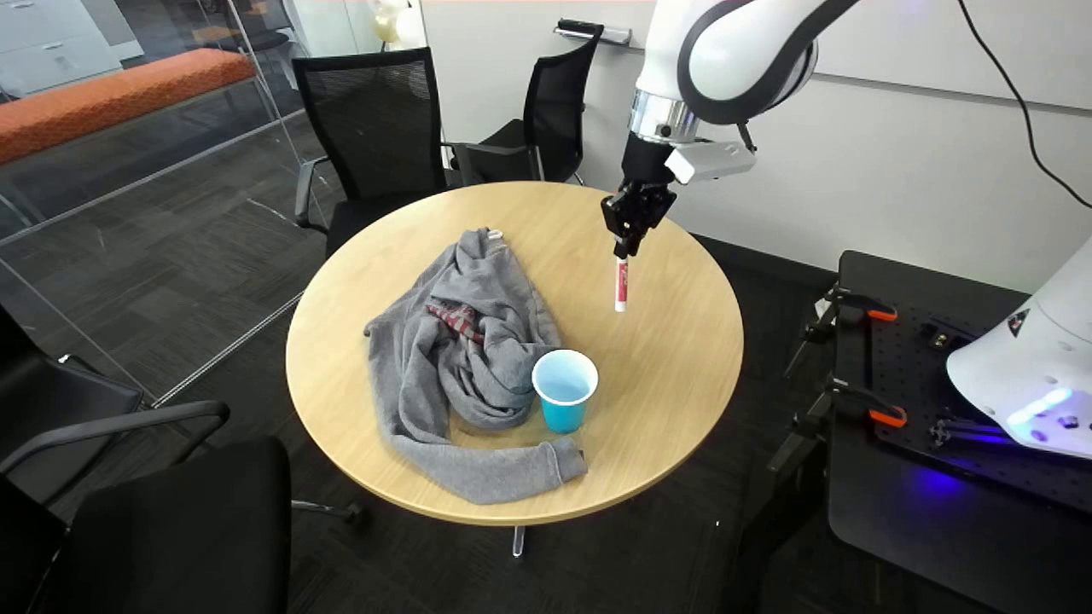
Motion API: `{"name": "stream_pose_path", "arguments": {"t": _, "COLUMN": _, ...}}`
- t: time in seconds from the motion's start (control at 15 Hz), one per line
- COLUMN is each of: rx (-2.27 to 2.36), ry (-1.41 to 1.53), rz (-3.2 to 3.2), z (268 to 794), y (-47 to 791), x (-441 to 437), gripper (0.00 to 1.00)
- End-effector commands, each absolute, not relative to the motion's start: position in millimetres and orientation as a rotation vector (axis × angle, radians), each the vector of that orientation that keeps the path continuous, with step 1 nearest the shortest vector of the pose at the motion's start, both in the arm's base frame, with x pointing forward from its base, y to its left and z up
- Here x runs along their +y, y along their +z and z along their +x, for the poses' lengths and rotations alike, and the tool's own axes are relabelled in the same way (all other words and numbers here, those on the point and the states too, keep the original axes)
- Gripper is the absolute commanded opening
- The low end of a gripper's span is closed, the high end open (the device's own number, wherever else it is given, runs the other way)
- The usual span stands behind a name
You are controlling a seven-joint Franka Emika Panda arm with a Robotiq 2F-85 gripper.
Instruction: Put the marker on the table
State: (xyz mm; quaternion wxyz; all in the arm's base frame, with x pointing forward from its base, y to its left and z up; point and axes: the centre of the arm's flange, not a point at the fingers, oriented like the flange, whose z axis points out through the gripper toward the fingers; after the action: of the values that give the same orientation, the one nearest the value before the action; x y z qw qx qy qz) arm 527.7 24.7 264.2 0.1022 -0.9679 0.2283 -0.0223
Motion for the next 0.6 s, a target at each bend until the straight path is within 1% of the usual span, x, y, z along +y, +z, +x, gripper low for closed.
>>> {"name": "stream_pose_path", "arguments": {"t": 0.0, "rx": 0.700, "ry": 0.062, "rz": -2.809, "z": 560, "y": 244, "x": 1, "gripper": 0.05}}
{"name": "stream_pose_path", "arguments": {"t": 0.53, "rx": 0.737, "ry": 0.262, "rz": -2.784, "z": 602, "y": 168, "x": -8, "gripper": 0.05}}
